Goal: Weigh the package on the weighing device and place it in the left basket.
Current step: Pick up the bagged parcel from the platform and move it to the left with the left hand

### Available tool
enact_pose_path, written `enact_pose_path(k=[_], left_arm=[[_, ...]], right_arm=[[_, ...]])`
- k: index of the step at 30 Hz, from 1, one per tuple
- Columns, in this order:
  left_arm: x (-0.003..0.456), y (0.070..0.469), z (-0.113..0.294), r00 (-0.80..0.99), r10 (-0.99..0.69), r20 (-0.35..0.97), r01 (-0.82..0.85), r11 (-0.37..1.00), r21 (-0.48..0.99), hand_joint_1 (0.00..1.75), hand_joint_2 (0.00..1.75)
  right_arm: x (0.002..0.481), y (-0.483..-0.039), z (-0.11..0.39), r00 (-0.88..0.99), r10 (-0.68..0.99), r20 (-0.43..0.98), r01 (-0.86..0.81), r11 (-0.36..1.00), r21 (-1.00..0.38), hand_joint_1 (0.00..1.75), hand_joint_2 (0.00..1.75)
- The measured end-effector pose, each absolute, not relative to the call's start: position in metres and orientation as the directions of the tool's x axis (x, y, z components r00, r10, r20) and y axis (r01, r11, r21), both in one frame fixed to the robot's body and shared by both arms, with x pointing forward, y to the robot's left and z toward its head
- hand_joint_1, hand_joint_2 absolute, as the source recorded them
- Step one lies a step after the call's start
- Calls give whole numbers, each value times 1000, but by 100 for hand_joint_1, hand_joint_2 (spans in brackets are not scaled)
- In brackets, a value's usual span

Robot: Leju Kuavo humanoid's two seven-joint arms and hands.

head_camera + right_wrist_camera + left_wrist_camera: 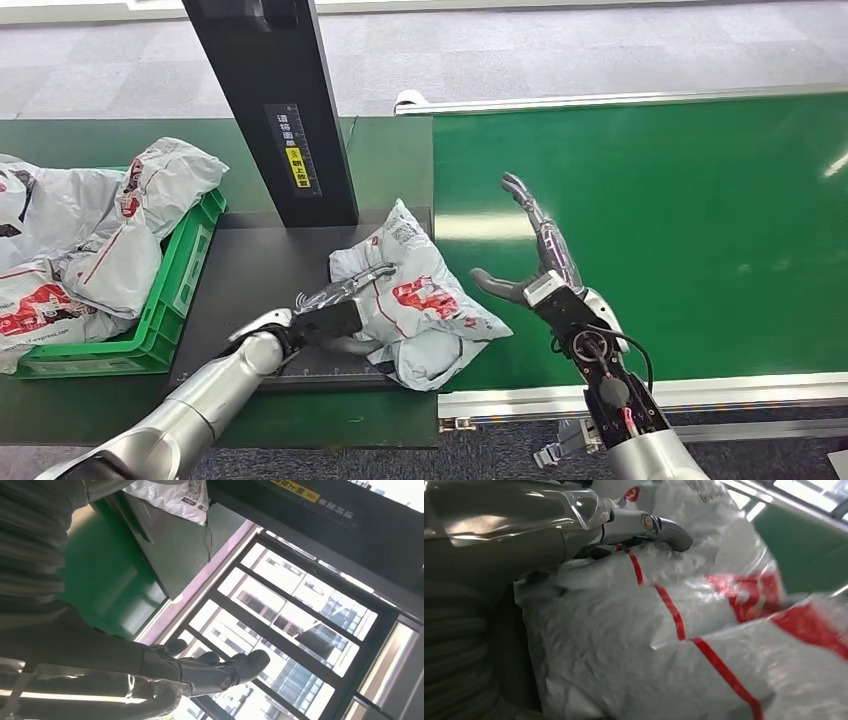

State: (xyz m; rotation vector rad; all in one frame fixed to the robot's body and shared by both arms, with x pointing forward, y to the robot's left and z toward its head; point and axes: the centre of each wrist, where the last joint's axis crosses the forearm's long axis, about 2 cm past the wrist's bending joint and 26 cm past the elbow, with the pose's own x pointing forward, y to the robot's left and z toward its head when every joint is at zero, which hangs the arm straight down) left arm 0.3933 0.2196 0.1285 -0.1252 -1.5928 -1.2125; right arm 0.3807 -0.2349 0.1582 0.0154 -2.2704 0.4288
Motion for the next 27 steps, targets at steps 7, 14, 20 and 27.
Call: enact_pose_path(k=[7,14,20,27], left_arm=[[404,217,136,-493,-630,601,595,260,761,90,175],[401,216,135,-517,-638,570,542,272,795,175,175],[393,213,135,-523,-586,619,502,374,779,175,175],[386,211,134,-518,-547,657,479,451,753,175,175]], right_arm=[[380,-239,161,-687,146,712,-133,938,-321,0,175],[373,-245,158,-687,156,710,-118,940,-320,0,175],[363,-252,152,-687,182,703,-91,939,-332,0,175],[357,-257,151,-691,195,696,-68,941,-331,0,175]])
